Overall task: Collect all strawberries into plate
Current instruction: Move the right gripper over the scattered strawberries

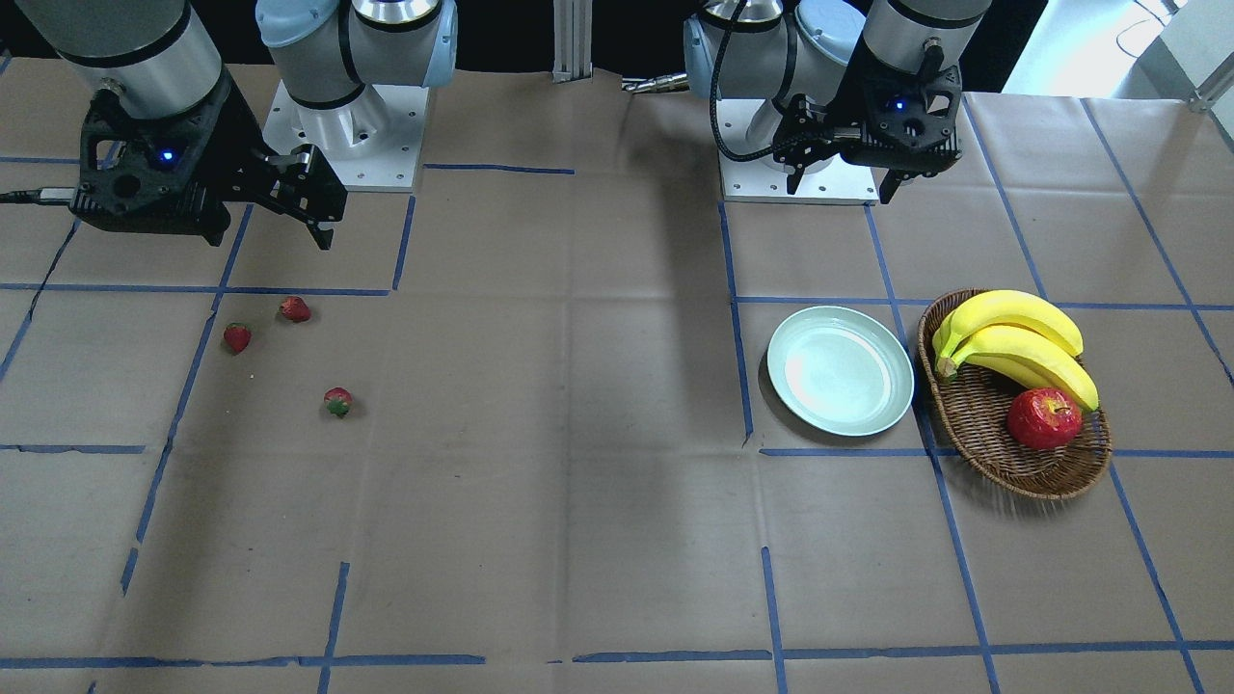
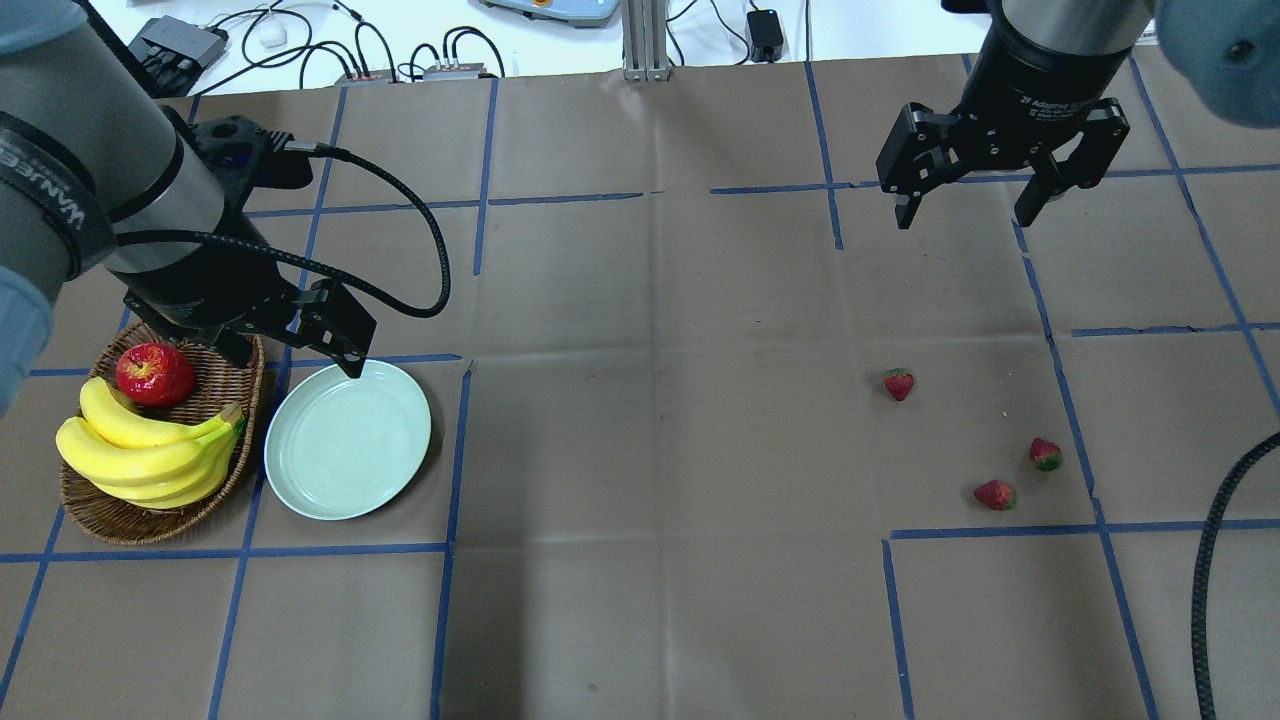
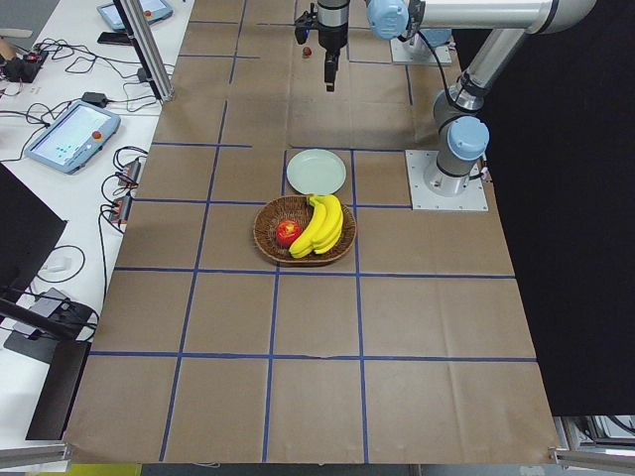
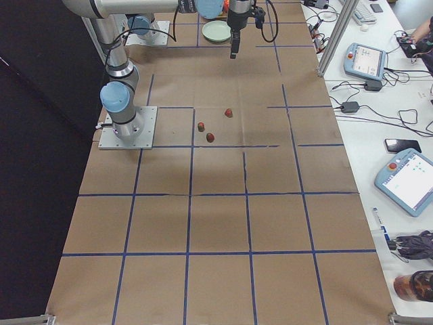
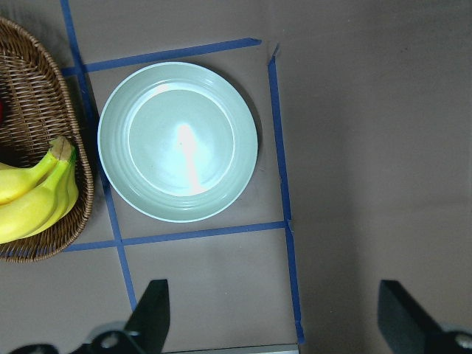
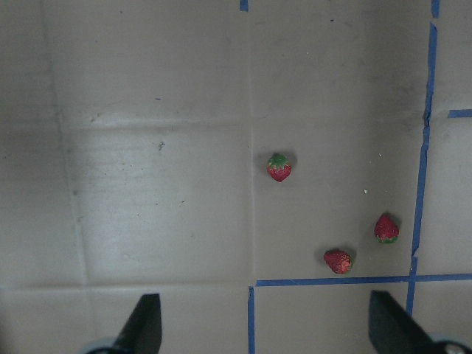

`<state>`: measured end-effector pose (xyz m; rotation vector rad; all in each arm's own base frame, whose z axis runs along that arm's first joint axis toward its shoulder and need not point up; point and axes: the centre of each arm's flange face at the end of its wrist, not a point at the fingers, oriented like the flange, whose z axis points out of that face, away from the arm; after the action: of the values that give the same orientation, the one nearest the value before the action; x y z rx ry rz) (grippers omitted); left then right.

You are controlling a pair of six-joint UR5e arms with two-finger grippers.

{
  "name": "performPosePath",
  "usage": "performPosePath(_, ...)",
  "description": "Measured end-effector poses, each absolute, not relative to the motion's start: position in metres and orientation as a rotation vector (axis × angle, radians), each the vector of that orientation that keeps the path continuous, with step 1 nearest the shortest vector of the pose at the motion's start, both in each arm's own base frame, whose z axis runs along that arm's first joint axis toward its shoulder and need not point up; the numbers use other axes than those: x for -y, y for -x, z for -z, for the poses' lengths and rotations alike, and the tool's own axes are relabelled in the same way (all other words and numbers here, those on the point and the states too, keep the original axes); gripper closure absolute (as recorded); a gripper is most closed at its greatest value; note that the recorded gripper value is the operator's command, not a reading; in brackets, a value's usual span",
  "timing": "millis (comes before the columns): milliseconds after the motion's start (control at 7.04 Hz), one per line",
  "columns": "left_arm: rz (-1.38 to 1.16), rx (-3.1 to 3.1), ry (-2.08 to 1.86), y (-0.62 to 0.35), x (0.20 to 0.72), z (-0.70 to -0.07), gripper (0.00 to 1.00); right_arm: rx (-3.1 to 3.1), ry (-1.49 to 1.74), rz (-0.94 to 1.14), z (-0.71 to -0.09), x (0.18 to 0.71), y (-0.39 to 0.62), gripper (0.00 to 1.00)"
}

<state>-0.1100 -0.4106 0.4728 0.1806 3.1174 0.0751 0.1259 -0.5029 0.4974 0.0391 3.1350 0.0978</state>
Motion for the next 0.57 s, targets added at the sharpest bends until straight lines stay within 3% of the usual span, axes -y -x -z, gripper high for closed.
performPosePath(568,-0.072,-3.118,-0.181,0.11,0.4108,-0.4728,0.0,-3.138,-0.039,-0.106,-0.496,0.5026,-0.1254,0.0)
